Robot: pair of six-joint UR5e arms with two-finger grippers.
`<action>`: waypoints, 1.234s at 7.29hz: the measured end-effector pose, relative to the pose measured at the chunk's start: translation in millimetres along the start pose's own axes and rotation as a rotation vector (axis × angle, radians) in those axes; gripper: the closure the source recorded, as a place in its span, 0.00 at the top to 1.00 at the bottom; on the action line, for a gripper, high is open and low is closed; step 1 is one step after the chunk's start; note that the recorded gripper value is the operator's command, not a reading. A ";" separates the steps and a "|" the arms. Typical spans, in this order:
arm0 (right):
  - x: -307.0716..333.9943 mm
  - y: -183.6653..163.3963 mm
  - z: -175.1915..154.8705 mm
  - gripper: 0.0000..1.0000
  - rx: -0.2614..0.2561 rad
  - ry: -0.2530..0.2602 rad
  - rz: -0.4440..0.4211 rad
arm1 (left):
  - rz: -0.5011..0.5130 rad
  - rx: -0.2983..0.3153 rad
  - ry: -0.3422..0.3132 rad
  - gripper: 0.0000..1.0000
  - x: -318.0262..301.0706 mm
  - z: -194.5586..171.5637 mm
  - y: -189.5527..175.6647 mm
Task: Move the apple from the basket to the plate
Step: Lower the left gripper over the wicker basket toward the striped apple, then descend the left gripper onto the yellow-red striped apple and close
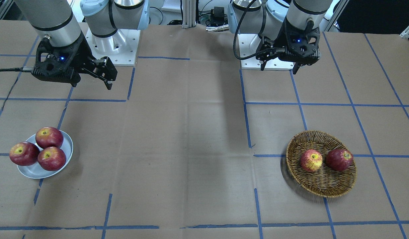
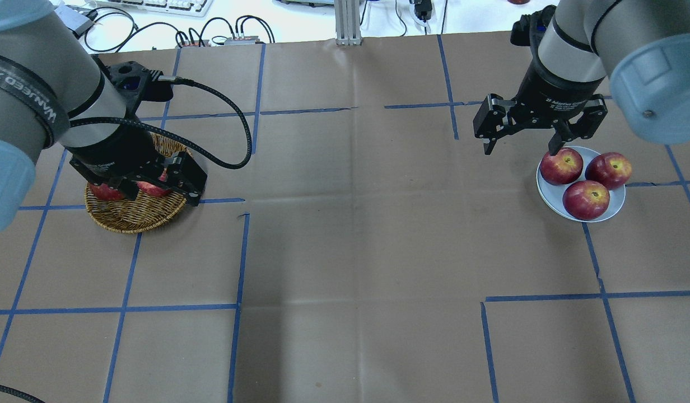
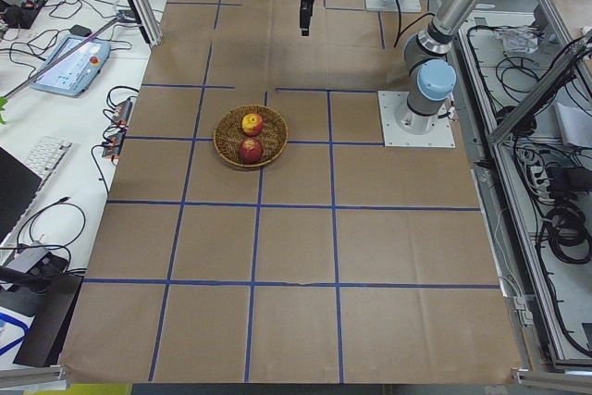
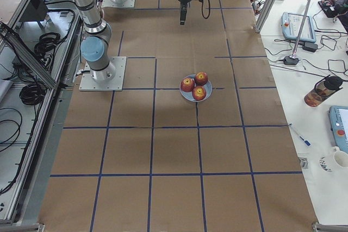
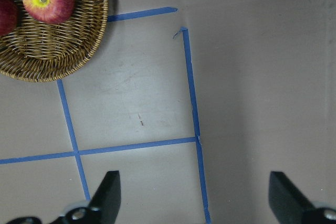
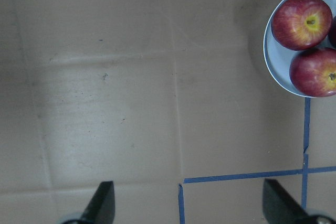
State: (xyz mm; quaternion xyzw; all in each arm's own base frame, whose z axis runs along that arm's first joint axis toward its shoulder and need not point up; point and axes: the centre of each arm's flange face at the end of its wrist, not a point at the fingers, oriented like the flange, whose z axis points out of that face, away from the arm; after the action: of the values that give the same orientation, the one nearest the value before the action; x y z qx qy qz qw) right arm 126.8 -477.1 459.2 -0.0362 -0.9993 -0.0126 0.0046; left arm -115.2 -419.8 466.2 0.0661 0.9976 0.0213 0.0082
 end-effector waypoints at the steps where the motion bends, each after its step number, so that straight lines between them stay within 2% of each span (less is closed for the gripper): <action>1: 0.0 0.0 0.0 1.00 0.000 0.000 0.000 | 0.006 -0.005 0.001 0.99 -3.9 1.9 -0.8; 4: 0.1 0.0 0.0 1.00 0.000 0.001 0.000 | 0.024 -0.029 0.012 0.99 -33.0 14.7 -12.3; 6: 0.1 0.0 0.0 1.00 0.000 0.001 0.000 | 0.058 -0.041 0.026 0.99 -73.6 34.8 -29.8; 9: 0.1 0.3 0.0 1.00 0.000 0.001 0.000 | 0.148 0.051 -0.013 0.99 -137.3 110.4 -68.5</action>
State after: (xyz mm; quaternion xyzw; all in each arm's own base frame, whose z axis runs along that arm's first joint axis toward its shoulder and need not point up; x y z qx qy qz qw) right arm 126.7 -476.8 459.3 -0.0363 -0.9993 -0.0125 0.0049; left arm 13.9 -501.2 354.7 0.1400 0.9901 -0.0040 0.0113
